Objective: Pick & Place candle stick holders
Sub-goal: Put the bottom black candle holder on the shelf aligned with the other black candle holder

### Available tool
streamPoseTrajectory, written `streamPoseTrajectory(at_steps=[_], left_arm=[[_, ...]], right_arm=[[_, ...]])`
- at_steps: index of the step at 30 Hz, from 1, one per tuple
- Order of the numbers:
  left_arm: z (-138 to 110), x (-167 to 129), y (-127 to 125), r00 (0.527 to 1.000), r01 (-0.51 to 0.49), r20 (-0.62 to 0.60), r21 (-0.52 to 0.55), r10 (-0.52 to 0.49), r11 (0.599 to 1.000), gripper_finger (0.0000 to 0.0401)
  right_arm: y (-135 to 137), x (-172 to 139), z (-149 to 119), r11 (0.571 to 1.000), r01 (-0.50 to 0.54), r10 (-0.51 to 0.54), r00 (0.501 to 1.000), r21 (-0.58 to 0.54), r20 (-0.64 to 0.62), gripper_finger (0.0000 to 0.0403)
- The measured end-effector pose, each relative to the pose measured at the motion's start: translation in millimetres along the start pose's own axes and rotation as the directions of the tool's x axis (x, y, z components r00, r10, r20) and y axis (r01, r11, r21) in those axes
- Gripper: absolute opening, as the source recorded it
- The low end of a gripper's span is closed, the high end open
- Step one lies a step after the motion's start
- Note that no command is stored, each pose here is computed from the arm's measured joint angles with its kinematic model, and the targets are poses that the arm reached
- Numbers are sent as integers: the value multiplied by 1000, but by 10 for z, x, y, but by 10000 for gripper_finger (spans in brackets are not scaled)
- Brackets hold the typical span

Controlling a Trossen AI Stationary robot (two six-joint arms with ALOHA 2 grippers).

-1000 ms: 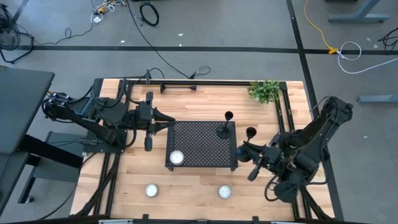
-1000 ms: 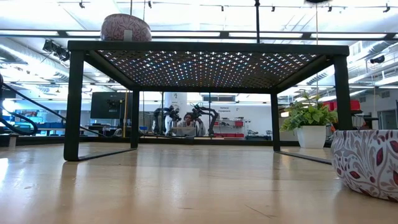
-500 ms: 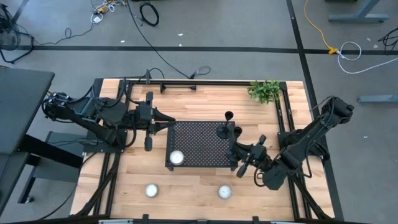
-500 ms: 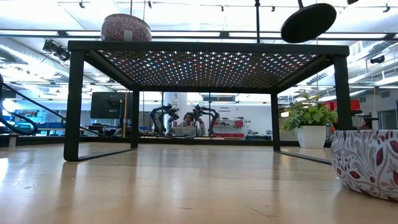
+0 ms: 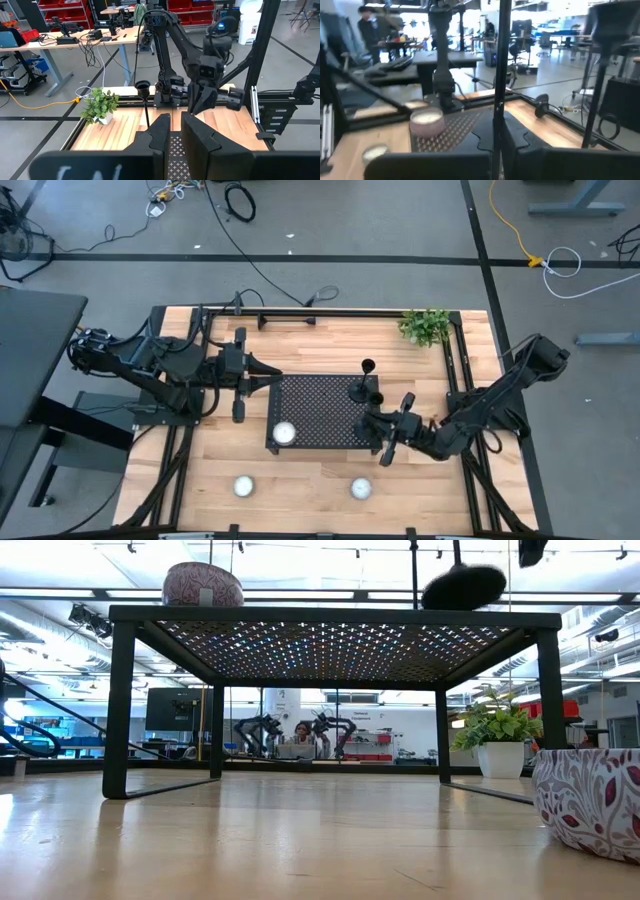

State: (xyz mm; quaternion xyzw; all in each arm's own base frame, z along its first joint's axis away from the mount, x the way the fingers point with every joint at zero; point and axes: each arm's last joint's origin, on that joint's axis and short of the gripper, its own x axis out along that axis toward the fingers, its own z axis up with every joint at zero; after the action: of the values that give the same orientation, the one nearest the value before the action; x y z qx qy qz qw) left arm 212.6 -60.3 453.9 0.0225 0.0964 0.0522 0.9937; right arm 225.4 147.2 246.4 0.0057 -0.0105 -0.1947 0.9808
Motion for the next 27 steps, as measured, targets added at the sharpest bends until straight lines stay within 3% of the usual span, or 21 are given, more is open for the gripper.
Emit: streamPoseTrajectory(at_steps=[16, 27], left_arm=[[1, 0, 0, 1000, 0, 1, 3, 0, 1000, 48], [0, 1, -1, 1000, 0, 0, 17, 0, 1000, 48]], right_arm=[[-312, 117, -257, 996, -86, 85, 995, 14, 60, 0], [-358, 216, -324, 996, -93, 93, 995, 6, 42, 0]])
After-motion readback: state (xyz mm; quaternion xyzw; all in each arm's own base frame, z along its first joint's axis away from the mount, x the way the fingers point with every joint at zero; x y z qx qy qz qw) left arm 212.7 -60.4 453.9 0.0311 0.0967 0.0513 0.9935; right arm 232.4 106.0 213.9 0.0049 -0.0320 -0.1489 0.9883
